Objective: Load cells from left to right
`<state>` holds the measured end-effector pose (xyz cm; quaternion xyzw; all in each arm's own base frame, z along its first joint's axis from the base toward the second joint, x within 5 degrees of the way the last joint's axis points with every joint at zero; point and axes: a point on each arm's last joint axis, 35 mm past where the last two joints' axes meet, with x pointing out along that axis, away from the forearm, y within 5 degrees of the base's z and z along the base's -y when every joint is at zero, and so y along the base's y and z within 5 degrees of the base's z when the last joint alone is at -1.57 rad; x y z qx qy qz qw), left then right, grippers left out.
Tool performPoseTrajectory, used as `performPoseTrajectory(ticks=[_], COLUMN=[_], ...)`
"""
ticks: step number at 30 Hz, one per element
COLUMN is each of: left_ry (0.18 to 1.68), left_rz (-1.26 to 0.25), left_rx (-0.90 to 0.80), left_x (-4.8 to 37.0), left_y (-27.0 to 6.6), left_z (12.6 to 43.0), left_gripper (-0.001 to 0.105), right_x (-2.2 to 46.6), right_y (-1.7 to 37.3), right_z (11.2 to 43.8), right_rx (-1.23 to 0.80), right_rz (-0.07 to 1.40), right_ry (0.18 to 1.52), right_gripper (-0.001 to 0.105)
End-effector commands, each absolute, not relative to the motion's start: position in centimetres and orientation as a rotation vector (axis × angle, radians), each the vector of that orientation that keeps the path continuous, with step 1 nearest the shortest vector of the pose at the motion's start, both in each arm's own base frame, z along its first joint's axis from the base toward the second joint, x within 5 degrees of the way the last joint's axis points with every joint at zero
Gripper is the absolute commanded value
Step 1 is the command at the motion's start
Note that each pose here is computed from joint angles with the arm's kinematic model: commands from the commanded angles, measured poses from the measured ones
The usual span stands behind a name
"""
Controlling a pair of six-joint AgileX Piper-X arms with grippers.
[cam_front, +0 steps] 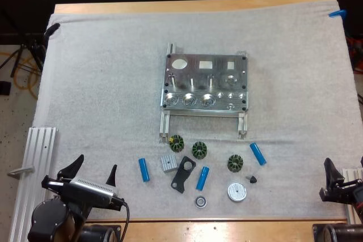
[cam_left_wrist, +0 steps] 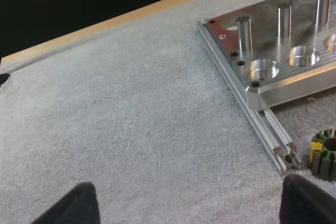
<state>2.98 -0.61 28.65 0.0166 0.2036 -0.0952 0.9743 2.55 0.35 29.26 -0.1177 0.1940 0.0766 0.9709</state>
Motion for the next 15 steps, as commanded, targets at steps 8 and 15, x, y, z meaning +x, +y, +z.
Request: performPoseTrajectory(ticks=[8,15], left_ry=[0.394,0.354], left_rz=[-0.237,-0.263], left_rx=[0.017,0.013], left_x=[3.4,2.8], left_y=[-0.8,-0.8], left_z=[28.8,30.1], left_gripper=[0.069,0.069], right_x=[2.8,2.4], right_y=[0.4,0.6], right_z=[29.3,30.1], right_rx=[-0.253,-0.248], right_rz=[0.160,0.229], right_ry=[0.401,0.359], right_gripper=[0.074,0.074])
